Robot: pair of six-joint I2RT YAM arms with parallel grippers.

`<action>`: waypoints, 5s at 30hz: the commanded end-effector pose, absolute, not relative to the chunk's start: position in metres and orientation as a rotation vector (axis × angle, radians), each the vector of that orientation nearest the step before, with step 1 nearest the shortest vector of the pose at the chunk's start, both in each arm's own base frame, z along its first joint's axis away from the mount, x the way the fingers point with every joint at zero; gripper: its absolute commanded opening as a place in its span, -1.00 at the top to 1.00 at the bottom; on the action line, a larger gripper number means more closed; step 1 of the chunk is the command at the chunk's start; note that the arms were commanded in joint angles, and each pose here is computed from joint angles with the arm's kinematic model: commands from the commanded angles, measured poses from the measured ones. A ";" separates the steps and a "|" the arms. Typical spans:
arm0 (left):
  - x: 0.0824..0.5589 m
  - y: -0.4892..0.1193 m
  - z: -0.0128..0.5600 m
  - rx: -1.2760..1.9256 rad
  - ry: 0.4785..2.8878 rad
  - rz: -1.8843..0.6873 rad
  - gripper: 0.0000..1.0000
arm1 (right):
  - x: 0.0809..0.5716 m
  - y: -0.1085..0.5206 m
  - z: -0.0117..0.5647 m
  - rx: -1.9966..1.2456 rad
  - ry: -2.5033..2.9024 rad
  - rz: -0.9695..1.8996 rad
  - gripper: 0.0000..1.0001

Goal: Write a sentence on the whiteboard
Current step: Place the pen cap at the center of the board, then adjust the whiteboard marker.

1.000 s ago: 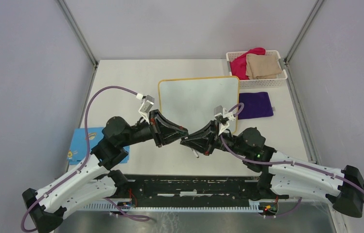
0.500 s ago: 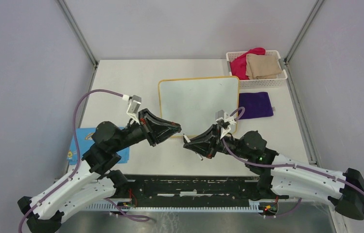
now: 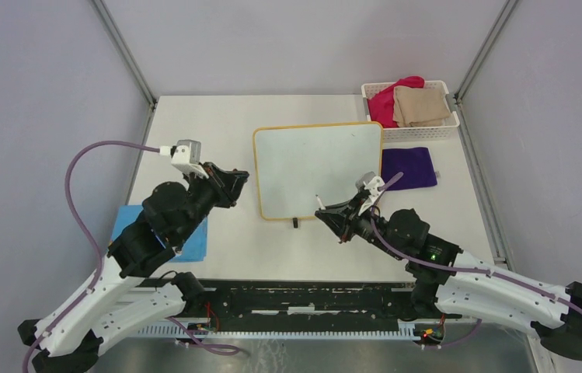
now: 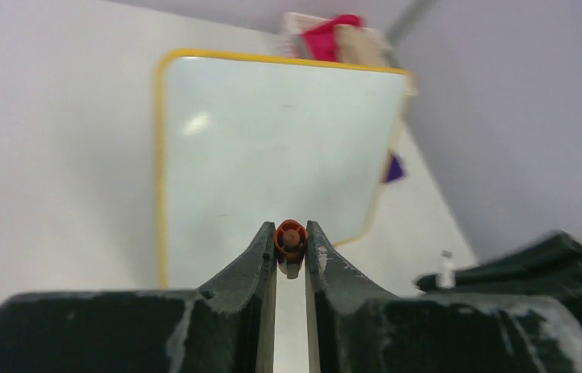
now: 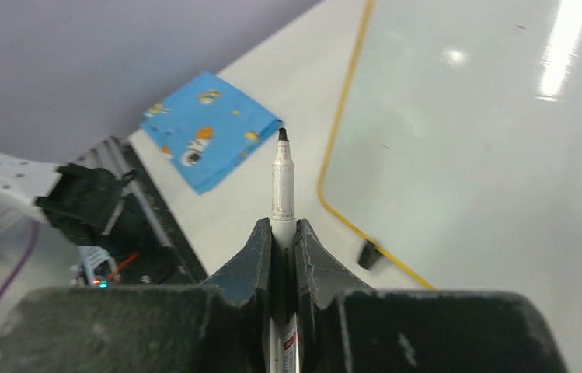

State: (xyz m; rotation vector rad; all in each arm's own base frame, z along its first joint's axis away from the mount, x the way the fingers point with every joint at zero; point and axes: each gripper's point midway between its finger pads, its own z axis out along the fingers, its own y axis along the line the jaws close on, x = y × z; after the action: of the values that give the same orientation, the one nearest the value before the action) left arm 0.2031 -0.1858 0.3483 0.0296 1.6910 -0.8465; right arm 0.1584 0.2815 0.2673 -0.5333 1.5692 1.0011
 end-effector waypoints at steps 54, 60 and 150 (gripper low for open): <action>0.362 -0.066 0.014 -0.400 2.658 0.019 0.70 | 0.176 0.241 0.239 -0.606 1.638 0.681 1.00; 0.360 -0.066 0.010 -0.395 2.670 0.023 0.59 | 0.177 0.240 0.238 -0.604 1.641 0.669 1.00; 0.121 -0.261 0.382 0.839 1.331 -1.491 -0.35 | 0.126 0.333 0.357 -0.965 1.242 1.093 1.00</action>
State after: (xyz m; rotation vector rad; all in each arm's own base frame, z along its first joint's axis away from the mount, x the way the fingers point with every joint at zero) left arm 0.1392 -0.2632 0.3709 0.7806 1.3700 -1.4322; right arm 0.1333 0.3298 0.3133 -1.0044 1.3682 1.0228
